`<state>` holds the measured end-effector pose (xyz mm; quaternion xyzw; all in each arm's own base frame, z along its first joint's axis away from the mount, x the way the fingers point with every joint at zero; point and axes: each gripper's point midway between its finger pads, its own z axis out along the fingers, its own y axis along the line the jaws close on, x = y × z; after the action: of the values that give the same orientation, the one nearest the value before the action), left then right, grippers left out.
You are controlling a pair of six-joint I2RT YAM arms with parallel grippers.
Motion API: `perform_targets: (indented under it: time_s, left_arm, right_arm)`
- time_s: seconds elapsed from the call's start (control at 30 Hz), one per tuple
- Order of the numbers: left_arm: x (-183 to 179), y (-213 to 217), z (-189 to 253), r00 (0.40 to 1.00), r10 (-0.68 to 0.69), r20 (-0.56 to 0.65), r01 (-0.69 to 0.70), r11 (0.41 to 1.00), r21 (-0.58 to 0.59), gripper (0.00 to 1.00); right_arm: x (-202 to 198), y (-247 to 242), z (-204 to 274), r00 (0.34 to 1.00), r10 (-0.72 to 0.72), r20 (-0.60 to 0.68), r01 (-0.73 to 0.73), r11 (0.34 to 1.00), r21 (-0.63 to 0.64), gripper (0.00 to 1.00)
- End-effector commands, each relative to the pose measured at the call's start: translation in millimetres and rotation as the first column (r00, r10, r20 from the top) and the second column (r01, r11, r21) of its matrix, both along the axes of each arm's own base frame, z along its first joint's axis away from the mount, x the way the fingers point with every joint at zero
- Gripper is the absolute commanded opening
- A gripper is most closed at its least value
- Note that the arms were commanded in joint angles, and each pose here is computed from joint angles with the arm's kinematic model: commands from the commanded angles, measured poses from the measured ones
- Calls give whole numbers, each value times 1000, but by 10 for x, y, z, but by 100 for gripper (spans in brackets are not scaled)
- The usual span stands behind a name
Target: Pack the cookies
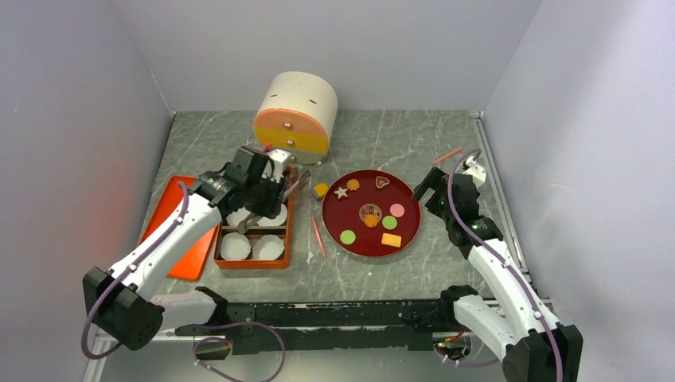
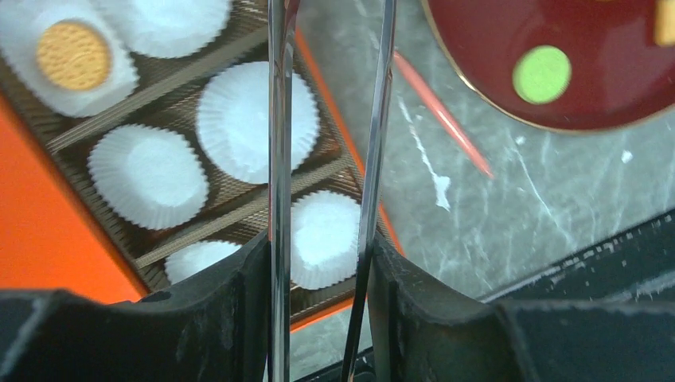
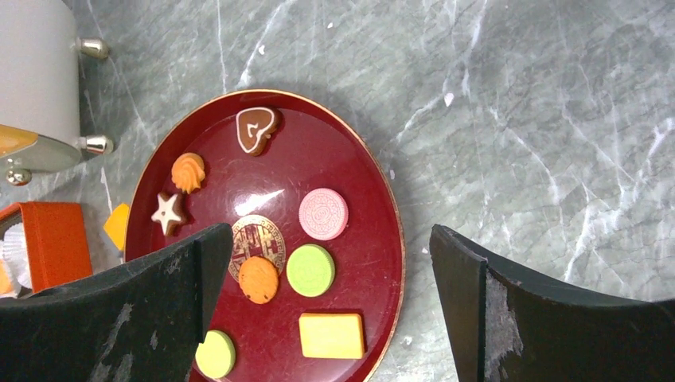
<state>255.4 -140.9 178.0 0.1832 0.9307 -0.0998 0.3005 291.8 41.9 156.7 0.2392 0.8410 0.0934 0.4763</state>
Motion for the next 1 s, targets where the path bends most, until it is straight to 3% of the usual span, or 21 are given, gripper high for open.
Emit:
perform_targets:
  time_s: [0.0,0.23,0.67,0.97]
  left_arm:
    - [-117,-366,169,992,-127,27,128,992,-25,47]
    - [-420,-754,115,970,-242,-20,242,970,-1,48]
    - [-798,-1055,-110,943,-321,-92,332,932,148,50]
    - [-871,-1223,-270,931,-344,-121,364,900,240,53]
  right_arm:
    - [42,-71,253,997,-31,66,32,999,-16,100]
    - [-3,-91,252,997,-42,68,43,999,-15,100]
    - [-33,-77,175,998,-42,56,42,999,0,100]
    - [-64,-85,159,998,-41,53,41,999,-2,100]
